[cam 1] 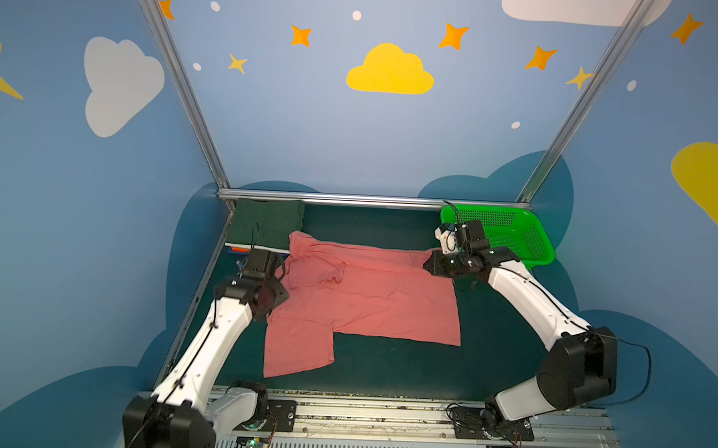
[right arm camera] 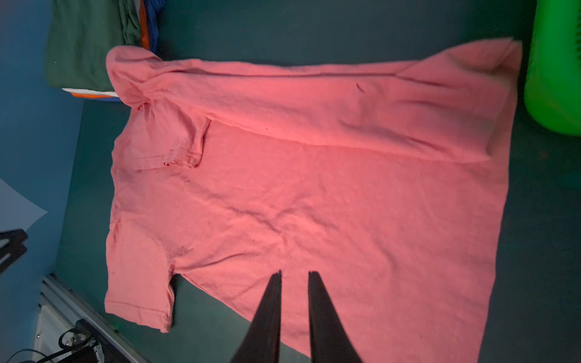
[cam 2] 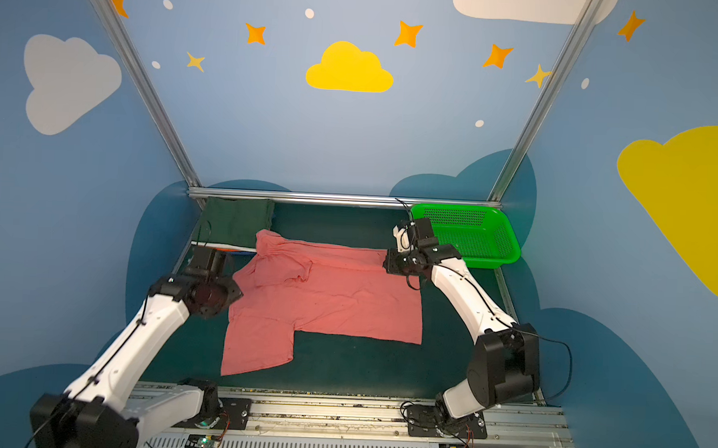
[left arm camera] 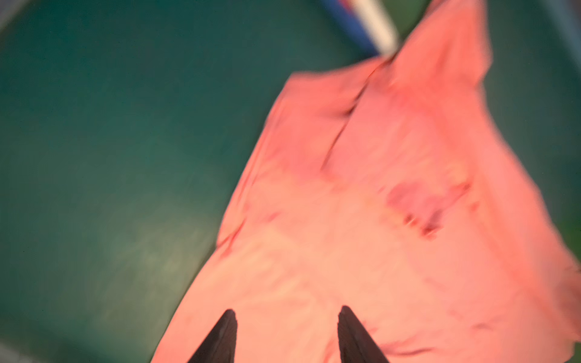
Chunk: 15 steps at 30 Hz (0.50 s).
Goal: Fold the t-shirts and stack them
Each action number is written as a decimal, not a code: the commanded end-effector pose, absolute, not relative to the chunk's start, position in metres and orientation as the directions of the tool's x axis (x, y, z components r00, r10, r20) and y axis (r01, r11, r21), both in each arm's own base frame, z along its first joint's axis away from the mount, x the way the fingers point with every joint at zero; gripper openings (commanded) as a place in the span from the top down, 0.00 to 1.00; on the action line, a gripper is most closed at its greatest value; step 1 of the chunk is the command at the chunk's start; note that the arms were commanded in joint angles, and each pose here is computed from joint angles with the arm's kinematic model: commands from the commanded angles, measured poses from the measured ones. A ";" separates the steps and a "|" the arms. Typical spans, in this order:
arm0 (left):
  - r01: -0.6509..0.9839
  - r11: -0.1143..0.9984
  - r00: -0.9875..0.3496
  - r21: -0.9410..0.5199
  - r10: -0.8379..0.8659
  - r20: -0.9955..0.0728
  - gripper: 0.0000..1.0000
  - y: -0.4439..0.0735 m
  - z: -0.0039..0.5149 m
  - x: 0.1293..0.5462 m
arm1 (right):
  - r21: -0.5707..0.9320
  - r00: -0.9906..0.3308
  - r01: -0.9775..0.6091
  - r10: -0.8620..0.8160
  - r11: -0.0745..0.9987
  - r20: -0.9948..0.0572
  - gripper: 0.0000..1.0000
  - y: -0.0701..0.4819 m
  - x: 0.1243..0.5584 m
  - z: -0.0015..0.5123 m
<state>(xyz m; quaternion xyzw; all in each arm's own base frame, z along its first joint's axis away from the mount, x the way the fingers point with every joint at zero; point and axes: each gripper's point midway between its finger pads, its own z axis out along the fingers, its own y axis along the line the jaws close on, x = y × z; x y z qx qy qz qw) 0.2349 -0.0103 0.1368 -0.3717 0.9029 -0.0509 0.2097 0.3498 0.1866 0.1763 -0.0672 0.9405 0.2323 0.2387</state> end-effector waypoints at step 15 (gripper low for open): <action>-0.850 0.522 -0.518 -0.071 -0.853 -0.072 0.49 -0.021 0.059 0.077 | 0.497 -0.827 -0.329 0.009 0.803 -0.562 0.79 0.203 0.318 0.202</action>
